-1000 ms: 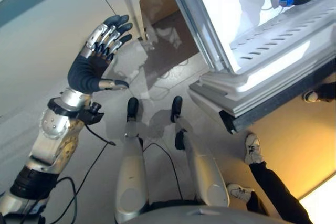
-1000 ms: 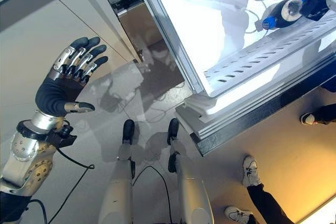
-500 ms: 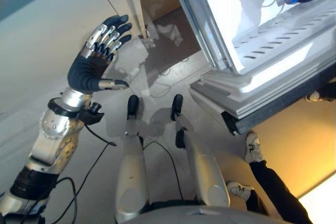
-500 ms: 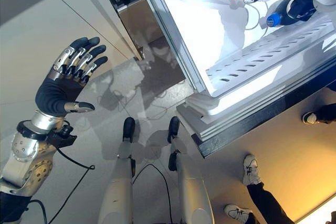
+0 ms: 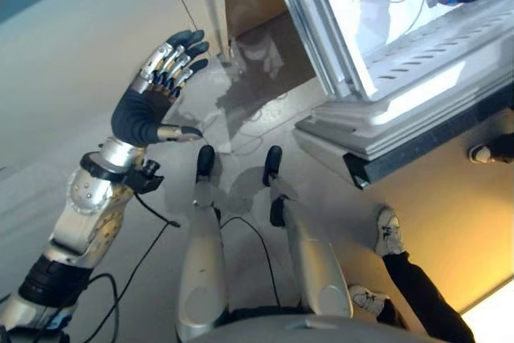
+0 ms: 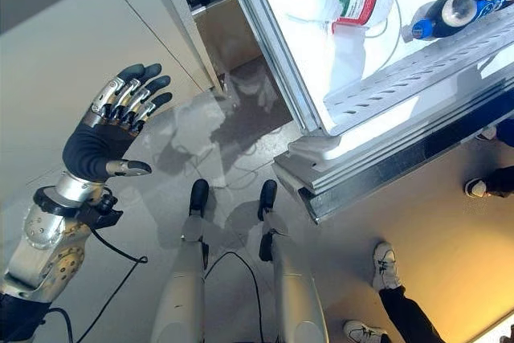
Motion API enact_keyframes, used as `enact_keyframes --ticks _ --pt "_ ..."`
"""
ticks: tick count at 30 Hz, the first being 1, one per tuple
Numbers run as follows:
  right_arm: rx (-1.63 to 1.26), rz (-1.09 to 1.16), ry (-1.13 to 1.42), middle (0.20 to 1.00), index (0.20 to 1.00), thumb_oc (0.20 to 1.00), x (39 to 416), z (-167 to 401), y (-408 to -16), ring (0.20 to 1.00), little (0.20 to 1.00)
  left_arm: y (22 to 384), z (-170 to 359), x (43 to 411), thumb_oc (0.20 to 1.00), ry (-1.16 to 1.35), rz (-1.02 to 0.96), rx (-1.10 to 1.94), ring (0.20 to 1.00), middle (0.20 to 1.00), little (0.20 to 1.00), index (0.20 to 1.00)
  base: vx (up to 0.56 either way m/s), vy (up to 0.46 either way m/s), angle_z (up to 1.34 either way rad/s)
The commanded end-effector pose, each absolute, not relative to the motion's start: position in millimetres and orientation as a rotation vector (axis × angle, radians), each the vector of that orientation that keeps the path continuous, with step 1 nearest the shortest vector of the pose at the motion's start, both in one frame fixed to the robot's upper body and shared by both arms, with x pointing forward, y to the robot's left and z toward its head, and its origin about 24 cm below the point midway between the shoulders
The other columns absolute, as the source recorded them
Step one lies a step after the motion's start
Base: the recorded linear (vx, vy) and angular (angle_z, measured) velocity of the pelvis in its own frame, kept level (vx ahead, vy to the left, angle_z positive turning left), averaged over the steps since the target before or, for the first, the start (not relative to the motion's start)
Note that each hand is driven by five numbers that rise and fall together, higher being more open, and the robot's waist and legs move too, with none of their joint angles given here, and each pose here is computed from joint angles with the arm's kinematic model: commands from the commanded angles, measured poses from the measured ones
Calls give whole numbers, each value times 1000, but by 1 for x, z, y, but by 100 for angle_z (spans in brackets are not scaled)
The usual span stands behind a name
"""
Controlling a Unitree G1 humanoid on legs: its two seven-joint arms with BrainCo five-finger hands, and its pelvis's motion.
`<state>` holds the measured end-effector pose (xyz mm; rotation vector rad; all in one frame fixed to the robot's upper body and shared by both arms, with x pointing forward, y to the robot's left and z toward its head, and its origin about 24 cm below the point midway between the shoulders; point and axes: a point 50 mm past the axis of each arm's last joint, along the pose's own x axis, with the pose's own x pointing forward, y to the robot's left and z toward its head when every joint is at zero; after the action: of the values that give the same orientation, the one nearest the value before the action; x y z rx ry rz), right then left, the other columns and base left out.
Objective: Take the drinks into the refrigerator
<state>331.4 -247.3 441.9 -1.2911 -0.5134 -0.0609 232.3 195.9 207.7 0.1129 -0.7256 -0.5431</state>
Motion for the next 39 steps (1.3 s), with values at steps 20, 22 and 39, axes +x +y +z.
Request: enact_keyframes --ticks 20,22,39 --pt "-1108 -117 -611 1000 1000 1000 302 449 -277 1000 1000 198 210 227 1000 -726 -576 54 1000 1000 1000 1000 -2 4 2" --pt "-1083 -118 -624 1000 1000 1000 295 441 -285 1000 1000 201 200 233 1000 -683 -546 33 1000 1000 1000 1000 -5 56 27" --pt "-690 -273 -615 1000 1000 1000 222 279 -363 1000 1000 236 173 226 1000 -612 -312 28 1000 1000 1000 1000 5 107 -27"
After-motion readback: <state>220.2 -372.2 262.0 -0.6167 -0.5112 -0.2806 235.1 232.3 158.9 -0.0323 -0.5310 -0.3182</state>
